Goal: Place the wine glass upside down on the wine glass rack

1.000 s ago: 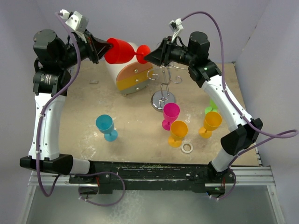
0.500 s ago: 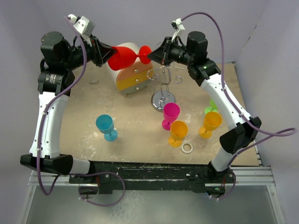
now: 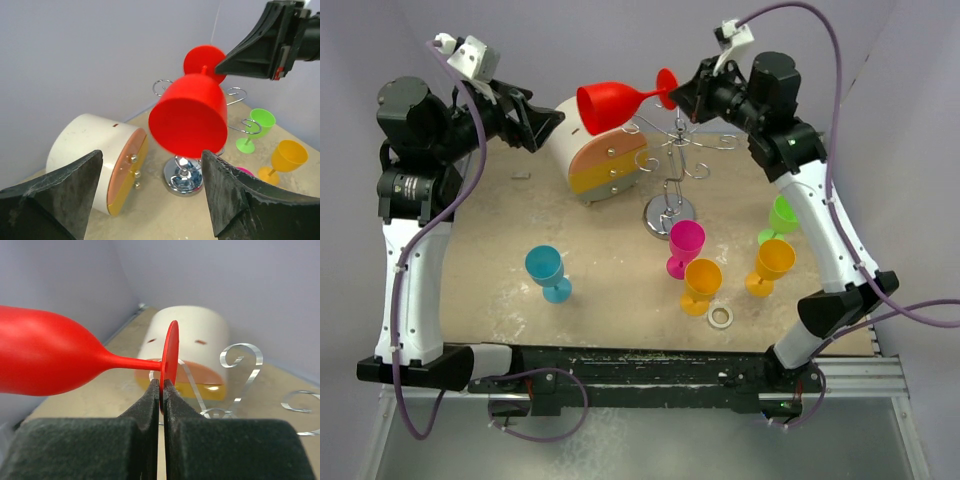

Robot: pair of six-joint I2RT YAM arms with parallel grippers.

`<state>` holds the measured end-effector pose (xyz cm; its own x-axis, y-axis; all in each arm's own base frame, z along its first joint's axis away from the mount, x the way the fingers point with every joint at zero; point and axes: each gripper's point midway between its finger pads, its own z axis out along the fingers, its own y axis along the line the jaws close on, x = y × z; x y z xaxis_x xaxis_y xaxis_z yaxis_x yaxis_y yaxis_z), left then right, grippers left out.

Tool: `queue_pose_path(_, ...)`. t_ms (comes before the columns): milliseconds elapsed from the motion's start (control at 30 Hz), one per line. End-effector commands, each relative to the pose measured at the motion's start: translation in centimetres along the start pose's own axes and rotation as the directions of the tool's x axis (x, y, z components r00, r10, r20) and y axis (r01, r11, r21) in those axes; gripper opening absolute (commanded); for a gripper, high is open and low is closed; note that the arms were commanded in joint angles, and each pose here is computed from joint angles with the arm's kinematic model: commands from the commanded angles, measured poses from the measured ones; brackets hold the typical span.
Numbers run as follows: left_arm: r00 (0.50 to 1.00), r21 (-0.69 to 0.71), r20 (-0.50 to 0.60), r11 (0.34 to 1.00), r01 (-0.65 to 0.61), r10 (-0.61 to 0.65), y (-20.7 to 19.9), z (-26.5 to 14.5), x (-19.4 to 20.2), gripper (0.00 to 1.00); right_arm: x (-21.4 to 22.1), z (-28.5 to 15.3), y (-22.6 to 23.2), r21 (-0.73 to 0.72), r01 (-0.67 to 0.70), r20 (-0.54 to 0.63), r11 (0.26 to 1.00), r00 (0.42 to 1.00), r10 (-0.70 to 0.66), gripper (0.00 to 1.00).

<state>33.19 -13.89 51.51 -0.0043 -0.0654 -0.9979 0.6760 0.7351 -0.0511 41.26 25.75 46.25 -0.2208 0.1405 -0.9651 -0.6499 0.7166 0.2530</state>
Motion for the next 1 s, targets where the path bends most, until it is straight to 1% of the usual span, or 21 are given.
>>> queue_pose_path(0,0.993,-0.094,0.056,0.991,-0.100,0.105,0.2,-2.3,-3.1,0.83,-7.1,-4.8,-3.0,0.205,0.151,0.158,0.967,0.970,-0.185,0.00)
queue_pose_path(100,0.991,-0.133,0.048,0.984,-0.118,0.125,0.7,-2.7,-3.1,0.86,-8.7,-6.3,-5.8,0.336,0.202,0.158,0.920,0.951,-0.267,0.00)
queue_pose_path(200,0.990,-0.156,0.038,0.979,-0.130,0.137,1.1,-2.9,-2.9,0.89,-10.4,-8.1,-8.4,0.475,0.254,0.140,0.843,0.924,-0.357,0.00)
queue_pose_path(333,0.988,-0.165,0.028,0.976,-0.145,0.152,1.3,-3.0,-2.5,0.90,-12.0,-9.8,-11.7,0.634,0.322,0.059,0.703,0.886,-0.459,0.00)
queue_pose_path(433,0.988,-0.164,0.025,0.976,-0.143,0.149,1.5,-2.8,-2.2,0.91,-12.3,-10.3,-14.2,0.721,0.376,-0.043,0.582,0.863,-0.503,0.00)
queue_pose_path(500,0.988,-0.159,0.027,0.977,-0.144,0.151,1.5,-2.7,-2.2,0.91,-12.7,-10.7,-15.5,0.758,0.419,-0.109,0.500,0.837,-0.536,0.00)
queue_pose_path(533,0.988,-0.158,0.026,0.977,-0.144,0.149,1.5,-2.7,-2.1,0.92,-12.8,-10.9,-16.1,0.771,0.445,-0.150,0.456,0.822,-0.549,0.00)
queue_pose_path(600,0.988,-0.156,0.026,0.977,-0.144,0.150,1.5,-2.6,-2.1,0.92,-12.7,-10.8,-17.2,0.784,0.483,-0.212,0.390,0.799,-0.563,0.00)
queue_pose_path(700,0.989,-0.153,0.024,0.978,-0.143,0.148,1.6,-2.5,-2.0,0.92,-12.4,-10.3,-18.6,0.786,0.536,-0.293,0.309,0.762,-0.577,0.00)
queue_pose_path(833,0.989,-0.144,0.023,0.980,-0.139,0.144,1.5,-2.3,-1.9,0.93,-11.5,-9.4,-20.1,0.761,0.606,-0.388,0.230,0.710,-0.587,0.00)
queue_pose_path(867,0.990,-0.143,0.022,0.980,-0.138,0.143,1.5,-2.2,-1.9,0.93,-11.6,-9.2,-20.3,0.758,0.617,-0.397,0.213,0.695,-0.599,0.00)
queue_pose_path(967,0.990,-0.142,0.018,0.981,-0.136,0.140,1.6,-2.1,-1.7,0.94,-10.5,-7.6,-21.0,0.695,0.697,-0.462,0.176,0.620,-0.634,0.00)
